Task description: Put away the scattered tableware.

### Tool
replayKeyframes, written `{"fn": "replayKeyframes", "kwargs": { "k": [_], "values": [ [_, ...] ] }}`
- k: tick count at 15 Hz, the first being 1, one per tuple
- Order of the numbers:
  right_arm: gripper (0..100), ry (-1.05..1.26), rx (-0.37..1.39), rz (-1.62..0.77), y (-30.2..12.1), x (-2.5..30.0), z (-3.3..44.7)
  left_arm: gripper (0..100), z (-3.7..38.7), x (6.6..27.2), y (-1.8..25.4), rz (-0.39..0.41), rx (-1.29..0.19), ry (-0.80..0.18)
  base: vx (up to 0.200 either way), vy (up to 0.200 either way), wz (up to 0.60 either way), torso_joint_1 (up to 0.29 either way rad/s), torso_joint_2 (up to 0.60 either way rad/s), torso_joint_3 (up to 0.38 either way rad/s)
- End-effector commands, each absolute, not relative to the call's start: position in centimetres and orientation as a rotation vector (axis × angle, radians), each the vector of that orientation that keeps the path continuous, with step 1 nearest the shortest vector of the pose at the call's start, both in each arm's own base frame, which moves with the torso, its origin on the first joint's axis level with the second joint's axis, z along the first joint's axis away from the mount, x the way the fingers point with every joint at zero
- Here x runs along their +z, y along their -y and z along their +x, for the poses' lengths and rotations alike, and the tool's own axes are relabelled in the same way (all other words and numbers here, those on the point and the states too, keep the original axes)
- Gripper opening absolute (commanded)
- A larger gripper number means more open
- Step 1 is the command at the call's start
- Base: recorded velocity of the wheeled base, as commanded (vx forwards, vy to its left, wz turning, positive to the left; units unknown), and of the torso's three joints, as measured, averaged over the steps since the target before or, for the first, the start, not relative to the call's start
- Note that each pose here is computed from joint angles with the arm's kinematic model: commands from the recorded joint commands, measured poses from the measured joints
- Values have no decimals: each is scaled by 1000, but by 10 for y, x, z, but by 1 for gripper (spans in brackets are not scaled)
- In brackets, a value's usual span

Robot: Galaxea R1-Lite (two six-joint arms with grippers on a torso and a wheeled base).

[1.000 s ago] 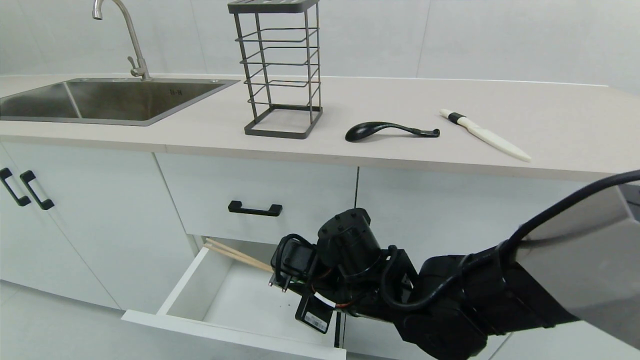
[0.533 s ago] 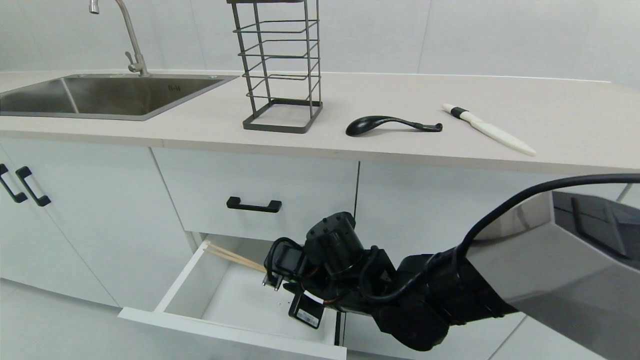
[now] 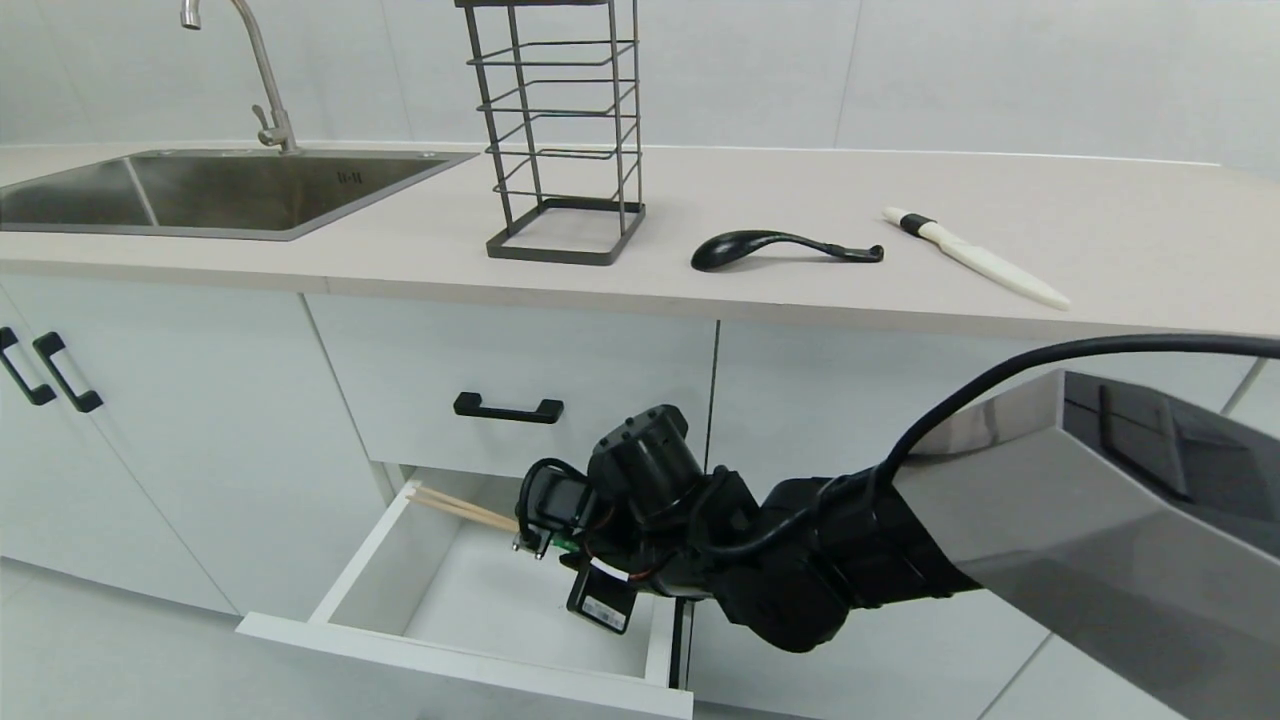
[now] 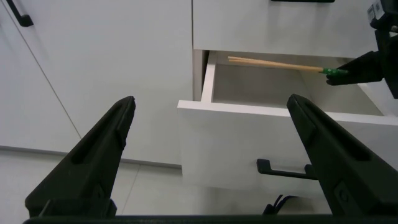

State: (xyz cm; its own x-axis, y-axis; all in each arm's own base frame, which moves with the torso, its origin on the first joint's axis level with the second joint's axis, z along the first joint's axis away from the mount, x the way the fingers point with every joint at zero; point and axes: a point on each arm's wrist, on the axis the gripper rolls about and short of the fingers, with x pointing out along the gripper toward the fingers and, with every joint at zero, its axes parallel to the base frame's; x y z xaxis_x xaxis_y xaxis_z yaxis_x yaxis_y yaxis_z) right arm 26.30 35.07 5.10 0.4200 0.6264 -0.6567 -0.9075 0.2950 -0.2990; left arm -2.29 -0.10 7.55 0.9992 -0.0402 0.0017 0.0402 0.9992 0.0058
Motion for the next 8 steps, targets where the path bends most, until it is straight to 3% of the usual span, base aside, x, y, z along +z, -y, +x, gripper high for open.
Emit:
{"fn": "replayKeyframes", "kwargs": {
  "k": [1, 8],
  "values": [
    [0, -457, 1071, -730, -354, 45, 267, 100, -23, 76, 1, 6, -40, 2, 0, 0, 0, 0, 0, 0],
    [0, -495, 1067, -770, -359, 14, 283, 100, -23, 76, 1, 6, -40, 2, 0, 0, 0, 0, 0, 0]
  ]
}}
